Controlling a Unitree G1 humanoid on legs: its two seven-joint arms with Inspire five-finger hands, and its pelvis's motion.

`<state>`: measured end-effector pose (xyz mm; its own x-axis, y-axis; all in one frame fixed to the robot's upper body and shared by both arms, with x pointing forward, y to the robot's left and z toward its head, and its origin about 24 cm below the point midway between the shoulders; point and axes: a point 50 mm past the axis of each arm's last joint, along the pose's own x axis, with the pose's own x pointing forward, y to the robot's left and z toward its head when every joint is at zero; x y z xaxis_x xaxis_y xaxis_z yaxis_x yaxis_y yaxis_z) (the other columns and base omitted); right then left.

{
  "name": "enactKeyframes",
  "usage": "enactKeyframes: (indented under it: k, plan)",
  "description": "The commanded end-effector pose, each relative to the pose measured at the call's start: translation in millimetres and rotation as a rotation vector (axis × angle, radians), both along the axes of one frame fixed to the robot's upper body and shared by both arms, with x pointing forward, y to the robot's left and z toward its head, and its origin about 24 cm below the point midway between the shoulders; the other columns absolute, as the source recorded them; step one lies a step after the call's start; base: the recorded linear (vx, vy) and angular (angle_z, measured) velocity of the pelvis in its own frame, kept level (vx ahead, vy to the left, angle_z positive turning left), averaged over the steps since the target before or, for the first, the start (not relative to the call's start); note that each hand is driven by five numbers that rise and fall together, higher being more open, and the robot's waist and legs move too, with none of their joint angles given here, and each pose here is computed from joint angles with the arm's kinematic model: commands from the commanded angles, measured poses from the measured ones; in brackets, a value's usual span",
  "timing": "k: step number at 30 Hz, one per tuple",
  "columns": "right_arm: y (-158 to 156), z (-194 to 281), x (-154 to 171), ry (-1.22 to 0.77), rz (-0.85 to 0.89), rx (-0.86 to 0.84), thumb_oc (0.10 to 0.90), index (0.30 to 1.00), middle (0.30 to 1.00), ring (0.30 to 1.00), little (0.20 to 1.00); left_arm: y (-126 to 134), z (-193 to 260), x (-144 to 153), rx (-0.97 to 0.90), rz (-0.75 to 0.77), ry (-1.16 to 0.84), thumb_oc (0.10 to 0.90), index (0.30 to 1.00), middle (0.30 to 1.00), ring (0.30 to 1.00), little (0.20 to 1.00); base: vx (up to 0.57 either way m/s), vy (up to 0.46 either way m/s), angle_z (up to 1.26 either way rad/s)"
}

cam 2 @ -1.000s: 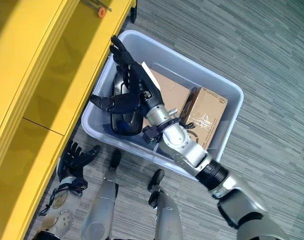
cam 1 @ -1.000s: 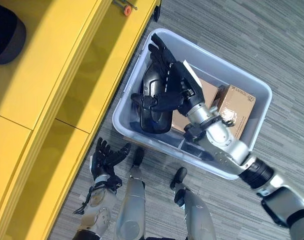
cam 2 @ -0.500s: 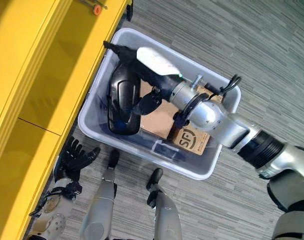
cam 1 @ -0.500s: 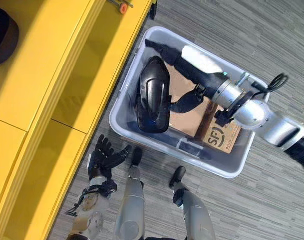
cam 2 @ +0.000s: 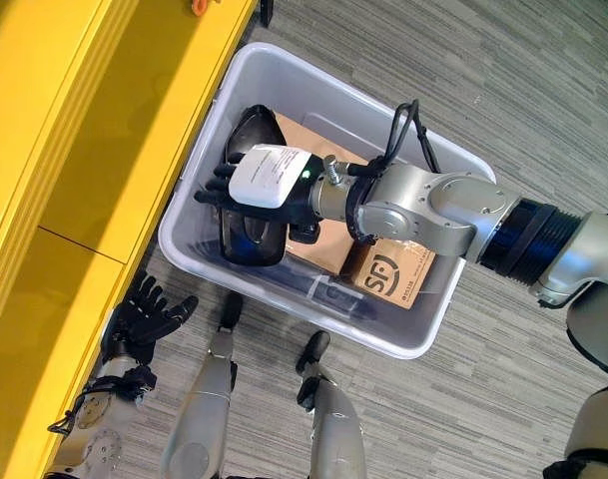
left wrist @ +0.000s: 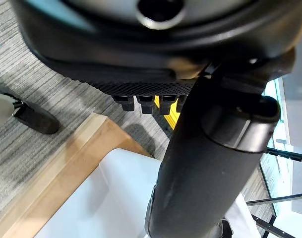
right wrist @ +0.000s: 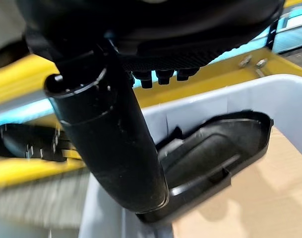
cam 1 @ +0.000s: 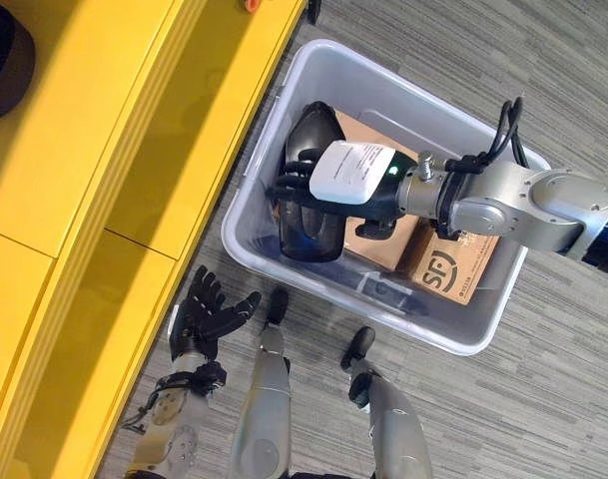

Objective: Move parts from the plastic box to the shelf.

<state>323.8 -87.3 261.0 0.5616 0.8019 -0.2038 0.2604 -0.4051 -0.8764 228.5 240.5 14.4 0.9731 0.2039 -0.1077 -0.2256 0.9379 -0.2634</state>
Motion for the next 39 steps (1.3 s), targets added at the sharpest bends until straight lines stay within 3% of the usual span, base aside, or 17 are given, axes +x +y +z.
enactKeyframes:
  k: [1, 15, 25, 39]
  plan:
    - [4, 50, -11, -0.211, 0.048, -0.066, 0.900, 1.000, 1.000, 1.000, 1.000, 14, 30, -7, 0.061, -0.020, -0.148, 0.900, 1.000, 1.000, 1.000, 1.000, -0.01, -0.042, 0.05]
    - [-26, 38, 21, -0.378, -0.120, -0.361, 0.900, 1.000, 1.000, 1.000, 1.000, 34, 42, -12, 0.139, 0.011, -0.153, 0.900, 1.000, 1.000, 1.000, 1.000, -0.01, -0.032, 0.05]
    - [-50, 41, 36, -0.461, -0.209, -0.412, 0.900, 1.000, 1.000, 1.000, 1.000, 38, 48, -14, 0.176, 0.019, -0.165, 0.900, 1.000, 1.000, 1.000, 1.000, 0.04, -0.034, 0.08]
    - [-57, 43, 40, -0.496, -0.232, -0.425, 0.900, 1.000, 1.000, 1.000, 1.000, 37, 50, -14, 0.183, 0.017, -0.174, 0.900, 1.000, 1.000, 1.000, 1.000, 0.01, -0.002, 0.02]
